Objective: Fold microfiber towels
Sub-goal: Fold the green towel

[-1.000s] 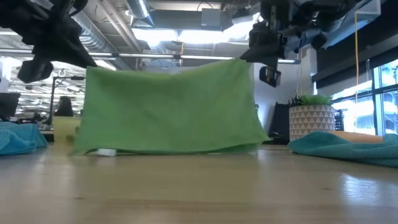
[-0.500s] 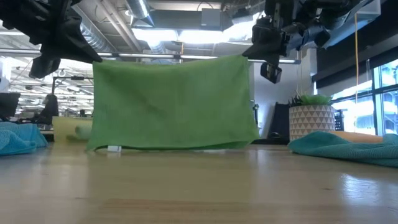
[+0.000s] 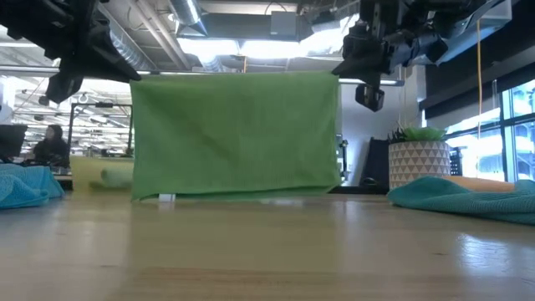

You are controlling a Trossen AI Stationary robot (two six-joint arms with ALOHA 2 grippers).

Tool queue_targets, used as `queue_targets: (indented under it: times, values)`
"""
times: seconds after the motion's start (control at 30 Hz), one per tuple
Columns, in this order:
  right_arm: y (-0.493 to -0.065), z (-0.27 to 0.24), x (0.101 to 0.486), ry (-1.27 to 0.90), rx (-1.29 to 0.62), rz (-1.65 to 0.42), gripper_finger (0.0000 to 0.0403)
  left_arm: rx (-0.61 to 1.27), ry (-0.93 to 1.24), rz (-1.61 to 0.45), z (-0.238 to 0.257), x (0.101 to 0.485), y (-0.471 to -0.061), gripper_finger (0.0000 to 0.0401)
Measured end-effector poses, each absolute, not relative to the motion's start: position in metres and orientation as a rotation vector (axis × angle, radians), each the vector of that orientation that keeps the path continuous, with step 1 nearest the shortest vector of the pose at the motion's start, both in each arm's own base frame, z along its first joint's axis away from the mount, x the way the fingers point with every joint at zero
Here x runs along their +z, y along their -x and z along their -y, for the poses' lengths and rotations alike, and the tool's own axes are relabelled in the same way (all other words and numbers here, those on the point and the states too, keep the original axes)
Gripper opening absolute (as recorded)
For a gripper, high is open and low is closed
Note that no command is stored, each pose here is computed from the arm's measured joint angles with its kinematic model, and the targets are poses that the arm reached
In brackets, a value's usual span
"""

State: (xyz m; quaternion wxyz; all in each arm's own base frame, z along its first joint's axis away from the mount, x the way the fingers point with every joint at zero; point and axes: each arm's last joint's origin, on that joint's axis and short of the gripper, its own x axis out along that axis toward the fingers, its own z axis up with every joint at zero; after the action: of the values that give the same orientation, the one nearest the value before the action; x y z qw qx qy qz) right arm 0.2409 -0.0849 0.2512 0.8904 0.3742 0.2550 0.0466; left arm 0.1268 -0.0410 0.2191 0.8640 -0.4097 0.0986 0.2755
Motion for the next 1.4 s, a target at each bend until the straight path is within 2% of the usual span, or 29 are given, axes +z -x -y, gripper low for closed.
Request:
queue_targets:
  times: [0.17, 0.47, 0.83, 0.93, 1.13, 1.4]
  values:
    - [-0.244, 0.079, 0.254, -0.81, 0.133, -0.518, 0.0, 0.527, 0.896, -0.175, 0.046, 0.224, -0.128, 0.0]
    - [-0.253, 0.041, 0.274, -0.85, 0.375, -0.467, 0.0, 0.291, 1.0, -0.107, 0.067, 0.242, -0.129, 0.0]
    - [-0.219, -0.004, 0.313, -0.995, 0.379, -0.406, 0.0, 0.0, 1.231, -0.027, 0.101, 0.265, -0.122, 0.0]
    - [-0.208, -0.005, 0.307, -0.984, 0.252, -0.461, 0.0, 0.075, 1.229, -0.055, 0.103, 0.255, -0.123, 0.0]
    - [-0.2, 0.015, 0.264, -0.907, -0.055, -0.637, 0.0, 0.399, 1.107, -0.143, 0.087, 0.22, -0.123, 0.0]
    - [-0.201, 0.044, 0.189, -0.945, -0.184, -0.631, 0.0, 0.703, 0.944, -0.253, 0.06, 0.193, -0.121, 0.0]
